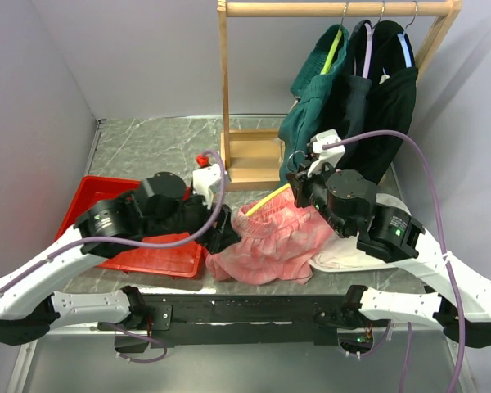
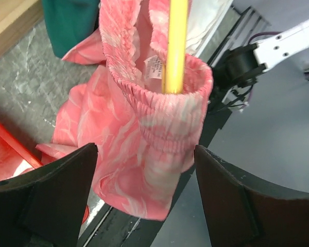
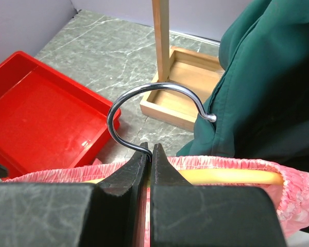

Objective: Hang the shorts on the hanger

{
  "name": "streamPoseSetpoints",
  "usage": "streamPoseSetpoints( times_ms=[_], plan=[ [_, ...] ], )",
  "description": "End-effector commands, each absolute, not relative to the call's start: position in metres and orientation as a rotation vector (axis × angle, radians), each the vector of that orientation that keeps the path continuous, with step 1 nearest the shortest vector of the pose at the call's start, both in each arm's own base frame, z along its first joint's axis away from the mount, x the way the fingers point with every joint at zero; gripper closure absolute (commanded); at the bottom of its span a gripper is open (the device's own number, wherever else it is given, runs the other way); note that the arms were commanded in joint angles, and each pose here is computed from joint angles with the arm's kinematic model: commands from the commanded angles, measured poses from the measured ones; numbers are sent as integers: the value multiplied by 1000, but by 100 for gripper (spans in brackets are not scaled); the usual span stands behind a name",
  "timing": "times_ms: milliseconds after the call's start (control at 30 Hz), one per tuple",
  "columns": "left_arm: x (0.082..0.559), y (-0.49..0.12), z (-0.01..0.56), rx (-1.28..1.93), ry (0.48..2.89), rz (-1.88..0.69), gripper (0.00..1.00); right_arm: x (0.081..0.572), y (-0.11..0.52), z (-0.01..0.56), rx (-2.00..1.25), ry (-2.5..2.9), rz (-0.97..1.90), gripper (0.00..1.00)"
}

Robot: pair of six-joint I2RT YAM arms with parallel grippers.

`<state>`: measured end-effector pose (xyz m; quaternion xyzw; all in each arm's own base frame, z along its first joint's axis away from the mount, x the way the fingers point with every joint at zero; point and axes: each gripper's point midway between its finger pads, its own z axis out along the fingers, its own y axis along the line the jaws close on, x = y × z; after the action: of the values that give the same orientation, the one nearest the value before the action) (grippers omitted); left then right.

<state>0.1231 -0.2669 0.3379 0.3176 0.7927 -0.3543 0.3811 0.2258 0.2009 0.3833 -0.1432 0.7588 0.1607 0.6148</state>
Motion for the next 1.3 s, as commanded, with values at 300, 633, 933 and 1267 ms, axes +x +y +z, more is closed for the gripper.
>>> streamPoseSetpoints(
  times_ms=[300,633,933,1267],
  plan=[
    [128,-298,325,836,1932,-857,75,227,203,404,-269,1693,433,100],
    [131,-300,318,839,1892,-814,99,226,204,395,-260,1716,442,100],
    [115,-288,311,857,1895,-877,99,219,195,405,-213,1677,500,35],
    [107,-246,323,732,1864,-902,99,236,157,415,19,1660,422,20]
  ],
)
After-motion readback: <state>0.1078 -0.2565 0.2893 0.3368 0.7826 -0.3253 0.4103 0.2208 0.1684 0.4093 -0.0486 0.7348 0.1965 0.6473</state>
